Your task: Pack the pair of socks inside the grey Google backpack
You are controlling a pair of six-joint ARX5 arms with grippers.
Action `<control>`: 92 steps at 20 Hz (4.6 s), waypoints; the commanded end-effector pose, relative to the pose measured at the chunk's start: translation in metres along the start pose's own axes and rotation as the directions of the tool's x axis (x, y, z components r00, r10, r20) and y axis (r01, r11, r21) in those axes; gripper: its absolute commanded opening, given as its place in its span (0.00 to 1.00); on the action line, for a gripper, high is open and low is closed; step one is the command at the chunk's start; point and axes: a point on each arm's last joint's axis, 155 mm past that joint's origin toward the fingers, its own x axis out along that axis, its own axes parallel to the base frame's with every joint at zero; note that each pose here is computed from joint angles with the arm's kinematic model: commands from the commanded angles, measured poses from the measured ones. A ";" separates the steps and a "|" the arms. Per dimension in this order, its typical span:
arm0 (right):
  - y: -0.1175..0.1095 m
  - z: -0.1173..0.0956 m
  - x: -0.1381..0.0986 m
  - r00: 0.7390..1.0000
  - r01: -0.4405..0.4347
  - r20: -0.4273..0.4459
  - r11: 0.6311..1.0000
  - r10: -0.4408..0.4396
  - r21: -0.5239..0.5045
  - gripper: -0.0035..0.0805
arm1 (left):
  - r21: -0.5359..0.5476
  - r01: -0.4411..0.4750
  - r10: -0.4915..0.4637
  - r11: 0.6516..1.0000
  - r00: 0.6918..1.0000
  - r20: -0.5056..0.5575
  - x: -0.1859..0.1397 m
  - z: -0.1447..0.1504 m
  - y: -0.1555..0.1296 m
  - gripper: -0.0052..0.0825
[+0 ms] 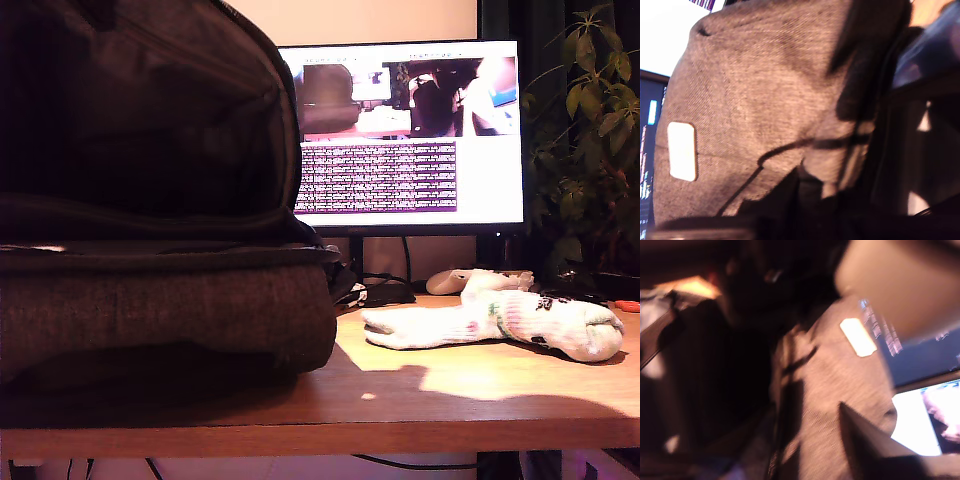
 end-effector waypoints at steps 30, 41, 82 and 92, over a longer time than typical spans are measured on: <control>0.052 -0.337 -0.086 0.616 0.556 -0.665 0.365 0.423 0.747 0.68 | -0.028 0.020 -0.017 0.999 0.997 0.081 0.001 0.021 -0.002 0.03; 0.088 -0.380 -0.070 0.582 0.554 -0.616 0.295 0.531 0.778 0.67 | -0.027 0.029 -0.027 0.999 0.996 0.086 0.001 0.022 -0.003 0.03; 0.021 -0.248 -0.167 0.831 0.547 -0.556 0.173 0.002 0.819 0.03 | -0.059 0.009 -0.001 0.998 0.991 0.135 0.000 0.035 0.003 0.03; 0.055 -0.154 -0.136 0.967 0.255 -0.216 0.451 -0.137 0.856 0.03 | -0.084 0.035 -0.017 0.996 0.977 0.215 -0.005 0.054 0.004 0.03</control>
